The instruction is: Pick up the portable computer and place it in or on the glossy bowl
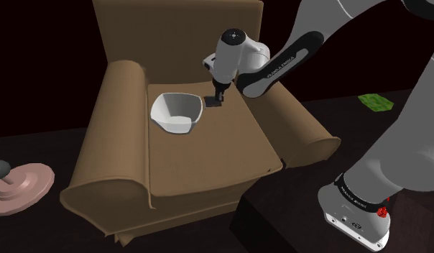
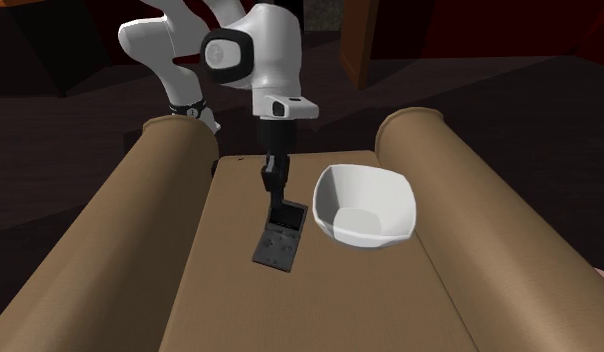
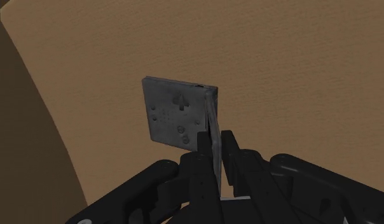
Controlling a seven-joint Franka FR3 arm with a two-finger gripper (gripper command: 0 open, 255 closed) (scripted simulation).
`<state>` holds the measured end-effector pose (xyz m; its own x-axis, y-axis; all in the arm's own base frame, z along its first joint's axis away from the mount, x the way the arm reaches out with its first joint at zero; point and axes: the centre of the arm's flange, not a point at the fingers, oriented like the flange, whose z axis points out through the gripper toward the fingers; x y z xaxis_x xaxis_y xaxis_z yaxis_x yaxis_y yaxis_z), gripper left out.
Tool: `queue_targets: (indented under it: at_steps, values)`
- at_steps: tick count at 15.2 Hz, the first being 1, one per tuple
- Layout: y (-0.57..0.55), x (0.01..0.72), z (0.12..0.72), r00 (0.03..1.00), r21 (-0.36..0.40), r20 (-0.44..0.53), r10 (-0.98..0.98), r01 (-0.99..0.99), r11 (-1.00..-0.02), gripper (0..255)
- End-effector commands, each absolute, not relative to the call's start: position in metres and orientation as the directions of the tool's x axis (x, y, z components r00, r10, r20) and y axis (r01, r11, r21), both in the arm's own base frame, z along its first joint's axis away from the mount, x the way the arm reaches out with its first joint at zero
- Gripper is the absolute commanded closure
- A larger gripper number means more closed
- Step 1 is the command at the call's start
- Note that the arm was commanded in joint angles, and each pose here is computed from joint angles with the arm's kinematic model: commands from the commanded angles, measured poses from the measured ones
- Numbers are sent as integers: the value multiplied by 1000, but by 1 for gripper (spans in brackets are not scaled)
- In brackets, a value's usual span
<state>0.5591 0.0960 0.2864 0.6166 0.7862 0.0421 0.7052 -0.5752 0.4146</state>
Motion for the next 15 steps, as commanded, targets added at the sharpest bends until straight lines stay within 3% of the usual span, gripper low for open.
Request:
queue_targets:
  at_steps: [1,15]
  values:
    - [98,559,298,614,416,45,788,705,-574,255]
    - [98,559,372,614,416,45,788,705,-574,255]
